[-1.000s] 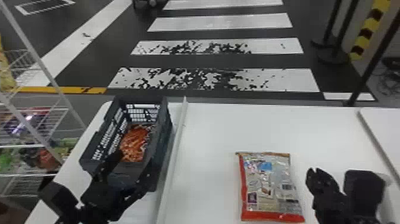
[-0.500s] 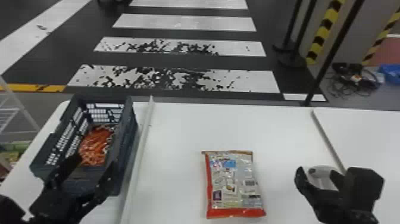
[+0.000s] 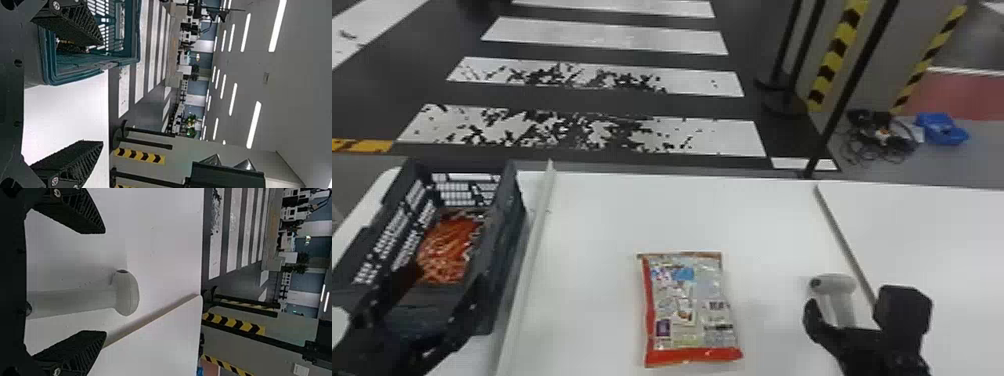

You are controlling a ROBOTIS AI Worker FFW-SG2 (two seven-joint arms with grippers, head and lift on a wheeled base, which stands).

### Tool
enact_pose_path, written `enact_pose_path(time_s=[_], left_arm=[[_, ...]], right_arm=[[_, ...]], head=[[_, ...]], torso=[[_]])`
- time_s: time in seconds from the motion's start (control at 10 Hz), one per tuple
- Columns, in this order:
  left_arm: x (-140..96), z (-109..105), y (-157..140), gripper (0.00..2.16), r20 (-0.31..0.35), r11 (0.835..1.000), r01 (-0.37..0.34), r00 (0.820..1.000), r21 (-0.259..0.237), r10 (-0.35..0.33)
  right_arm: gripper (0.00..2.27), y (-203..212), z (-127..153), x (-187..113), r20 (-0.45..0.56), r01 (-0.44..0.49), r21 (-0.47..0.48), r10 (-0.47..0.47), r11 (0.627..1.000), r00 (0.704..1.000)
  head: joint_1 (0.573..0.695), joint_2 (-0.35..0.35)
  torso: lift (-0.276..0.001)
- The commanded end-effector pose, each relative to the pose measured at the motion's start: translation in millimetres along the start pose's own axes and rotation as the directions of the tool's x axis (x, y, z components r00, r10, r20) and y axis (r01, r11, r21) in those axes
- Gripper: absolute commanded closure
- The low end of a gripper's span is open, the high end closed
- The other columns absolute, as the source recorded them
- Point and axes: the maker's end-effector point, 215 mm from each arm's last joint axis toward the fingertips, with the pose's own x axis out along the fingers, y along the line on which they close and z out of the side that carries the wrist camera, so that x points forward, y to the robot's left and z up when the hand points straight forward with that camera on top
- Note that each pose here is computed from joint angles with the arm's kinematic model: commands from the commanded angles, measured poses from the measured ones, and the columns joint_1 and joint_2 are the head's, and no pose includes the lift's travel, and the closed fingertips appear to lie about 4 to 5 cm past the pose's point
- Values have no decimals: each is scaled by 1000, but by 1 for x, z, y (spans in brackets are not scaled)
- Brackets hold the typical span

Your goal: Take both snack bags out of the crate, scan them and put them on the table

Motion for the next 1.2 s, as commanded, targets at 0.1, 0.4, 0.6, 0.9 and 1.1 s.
enact_pose_path(time_s=[0.1,0.4,0.6,0.9,1.1], left_arm=[[0,0,-1,100,-1,1000,3,1000,1,-3],[-1,0,0,100,-4,1000,4,1000,5,-4],[0,0,-1,100,-3,1000,8,1000,5,-8],[0,-1,-1,100,-4,1000,7,1000,5,-7],[0,-1,0,100,-4,1000,5,1000,6,-5]], right_arm=[[83,-3,-18,16,-55,-2,-16,1,1000,998],[286,-14,-29,31,-88,6,-37,-9,999,996],[731,-21,-34,35,-103,10,-39,-14,999,995],[2135,-29,-47,39,-176,23,-38,-29,999,984],[2256,-27,-53,38,-201,7,-20,-11,1000,979]], head=[[695,-109],[695,-125],[695,-137],[695,-153],[695,-161]], torso=[[-92],[-92],[-92],[-92],[-92]])
